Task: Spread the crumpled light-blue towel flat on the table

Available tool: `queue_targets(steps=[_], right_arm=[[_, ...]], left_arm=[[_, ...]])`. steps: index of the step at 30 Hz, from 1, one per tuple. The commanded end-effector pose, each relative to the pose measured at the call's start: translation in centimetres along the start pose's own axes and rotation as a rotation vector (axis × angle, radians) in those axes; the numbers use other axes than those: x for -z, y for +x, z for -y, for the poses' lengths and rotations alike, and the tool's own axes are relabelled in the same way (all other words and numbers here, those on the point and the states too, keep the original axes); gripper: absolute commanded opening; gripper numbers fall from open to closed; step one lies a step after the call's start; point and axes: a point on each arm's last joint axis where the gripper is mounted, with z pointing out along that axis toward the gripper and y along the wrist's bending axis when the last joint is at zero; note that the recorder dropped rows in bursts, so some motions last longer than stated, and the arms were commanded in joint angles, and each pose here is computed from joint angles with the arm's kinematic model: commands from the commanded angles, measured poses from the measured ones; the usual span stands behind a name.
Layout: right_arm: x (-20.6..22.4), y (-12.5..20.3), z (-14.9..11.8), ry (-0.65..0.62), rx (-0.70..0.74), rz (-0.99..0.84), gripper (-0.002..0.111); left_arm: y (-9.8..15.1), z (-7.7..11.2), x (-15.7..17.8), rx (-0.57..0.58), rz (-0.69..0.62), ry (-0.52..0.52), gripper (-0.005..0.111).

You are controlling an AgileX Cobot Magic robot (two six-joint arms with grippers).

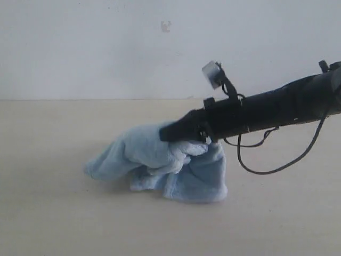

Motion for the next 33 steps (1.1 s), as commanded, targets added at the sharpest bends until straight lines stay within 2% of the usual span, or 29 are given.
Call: queue_targets(steps=[1,4,6,9,11,13,17,19,22,24,26,30,33], right_arm=[[1.7,-3.2,-4.4,-0.073,0.149,0.127,0.000],[2.2,-3.6,-5.6,-0.071,0.191,0.120,0.000],[2.2,-3.1,-4.4,0.056,0.192,0.059,0.000],[2.4,-1.8,-0.9,0.355,0.100,-0.059,0.000],[2.4,-0.5,1.0,0.464,0.050,-0.100,0.000],[2.0,1.0,2.2,0.464,0.039,-0.165,0.000],[1.5,1.8,3.2,0.460,0.019,-0.197,0.002],[1.8,2.3,3.7,0.505,0.056,-0.258,0.016],[1.9,2.4,3.9,0.536,0.020,-0.262,0.038],[2.0,2.4,3.6,0.527,-0.017,-0.254,0.051],[2.1,1.9,2.3,0.481,-0.041,-0.250,0.057],[3.2,0.1,-0.8,0.443,0.015,-0.212,0.057],[4.5,-1.3,-4.2,0.429,0.110,-0.196,0.057]], left_arm=[[0.0,0.0,0.0,0.002,0.006,0.004,0.004],[0.0,0.0,0.0,0.002,0.006,0.004,0.004],[0.0,0.0,0.0,0.002,0.006,0.004,0.004],[0.0,0.0,0.0,0.002,0.006,0.004,0.004],[0.0,0.0,0.0,0.002,0.006,0.004,0.004],[0.0,0.0,0.0,0.002,0.006,0.004,0.004],[0.0,0.0,0.0,0.002,0.006,0.004,0.004],[0.0,0.0,0.0,0.002,0.006,0.004,0.004],[0.0,0.0,0.0,0.002,0.006,0.004,0.004],[0.0,0.0,0.0,0.002,0.006,0.004,0.004],[0.0,0.0,0.0,0.002,0.006,0.004,0.004],[0.0,0.0,0.0,0.002,0.006,0.004,0.004],[0.0,0.0,0.0,0.002,0.006,0.004,0.004]])
